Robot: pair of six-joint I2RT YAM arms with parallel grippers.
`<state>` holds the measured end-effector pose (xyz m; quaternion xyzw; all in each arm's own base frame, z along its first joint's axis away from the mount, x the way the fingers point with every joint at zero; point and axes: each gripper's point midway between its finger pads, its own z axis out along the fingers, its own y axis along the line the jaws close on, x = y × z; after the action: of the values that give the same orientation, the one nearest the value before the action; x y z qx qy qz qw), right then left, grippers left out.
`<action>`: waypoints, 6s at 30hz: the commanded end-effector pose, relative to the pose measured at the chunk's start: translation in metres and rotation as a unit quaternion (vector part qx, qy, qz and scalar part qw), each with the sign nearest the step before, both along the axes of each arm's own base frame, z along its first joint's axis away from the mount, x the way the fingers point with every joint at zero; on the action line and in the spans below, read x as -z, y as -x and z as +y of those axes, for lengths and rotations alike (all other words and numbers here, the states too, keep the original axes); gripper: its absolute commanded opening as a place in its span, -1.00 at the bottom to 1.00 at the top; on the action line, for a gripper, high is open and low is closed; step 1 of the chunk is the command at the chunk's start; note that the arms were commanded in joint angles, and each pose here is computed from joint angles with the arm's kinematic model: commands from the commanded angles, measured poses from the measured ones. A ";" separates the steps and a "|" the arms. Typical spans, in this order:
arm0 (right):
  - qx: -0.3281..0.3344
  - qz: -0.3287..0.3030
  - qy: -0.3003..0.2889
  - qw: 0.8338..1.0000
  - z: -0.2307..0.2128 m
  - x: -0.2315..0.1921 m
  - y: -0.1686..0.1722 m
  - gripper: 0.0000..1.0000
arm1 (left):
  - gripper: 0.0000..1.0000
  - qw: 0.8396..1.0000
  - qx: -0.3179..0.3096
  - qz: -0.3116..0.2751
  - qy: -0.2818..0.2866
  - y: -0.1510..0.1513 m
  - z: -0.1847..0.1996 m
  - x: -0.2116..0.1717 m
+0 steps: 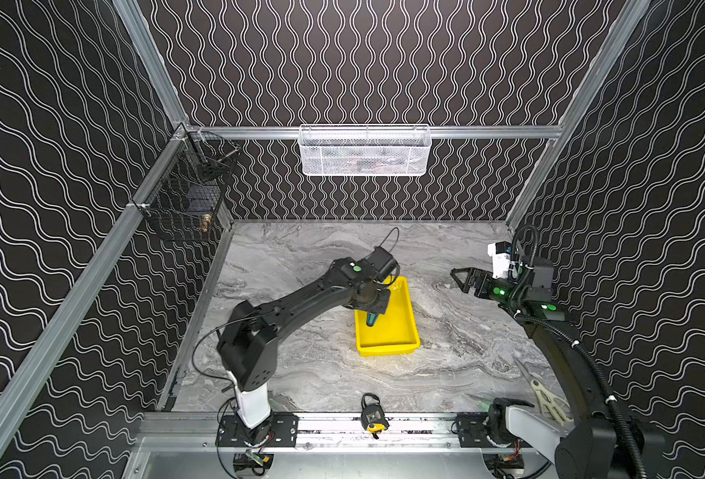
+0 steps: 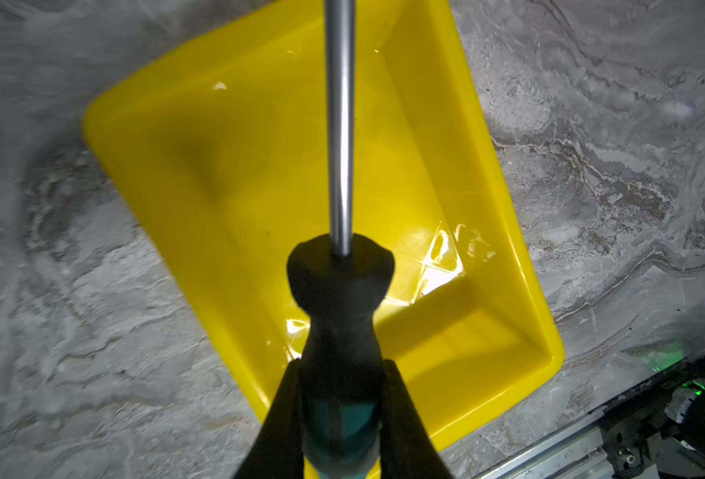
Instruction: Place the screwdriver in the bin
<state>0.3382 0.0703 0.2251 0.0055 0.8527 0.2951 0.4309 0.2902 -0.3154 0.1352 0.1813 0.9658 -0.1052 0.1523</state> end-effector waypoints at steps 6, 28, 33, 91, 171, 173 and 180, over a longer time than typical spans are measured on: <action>-0.010 -0.003 0.001 1.000 0.003 0.000 0.000 0.99 | -1.00 0.998 0.041 0.034 -0.031 0.017 -0.021 0.029; -0.015 -0.001 -0.002 1.000 0.004 0.000 0.002 0.99 | -0.76 0.992 0.042 0.055 -0.107 0.020 -0.006 0.086; -0.016 -0.001 -0.003 1.000 0.005 0.000 0.002 0.98 | -0.63 0.992 0.044 0.059 -0.105 0.019 -0.010 0.094; 0.319 -0.185 0.087 0.926 -0.108 -0.073 0.017 0.99 | 0.98 0.862 -0.140 -0.482 -0.068 -0.073 0.214 -0.127; 0.201 -0.219 0.212 0.931 -0.082 0.106 -0.041 0.99 | 0.98 0.873 -0.170 -0.455 -0.034 -0.091 0.297 0.015; 0.202 -0.222 0.211 0.930 -0.082 0.105 -0.040 0.99 | 0.98 0.870 -0.168 -0.462 -0.041 -0.094 0.299 0.023; 0.205 -0.222 0.211 0.929 -0.083 0.104 -0.040 0.99 | 0.98 0.877 -0.170 -0.448 -0.029 -0.110 0.302 0.058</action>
<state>0.3760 -0.0129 0.1102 0.0277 0.7714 0.0102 0.6357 0.3941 -0.0150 0.0712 0.0447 0.8347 0.0429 0.5473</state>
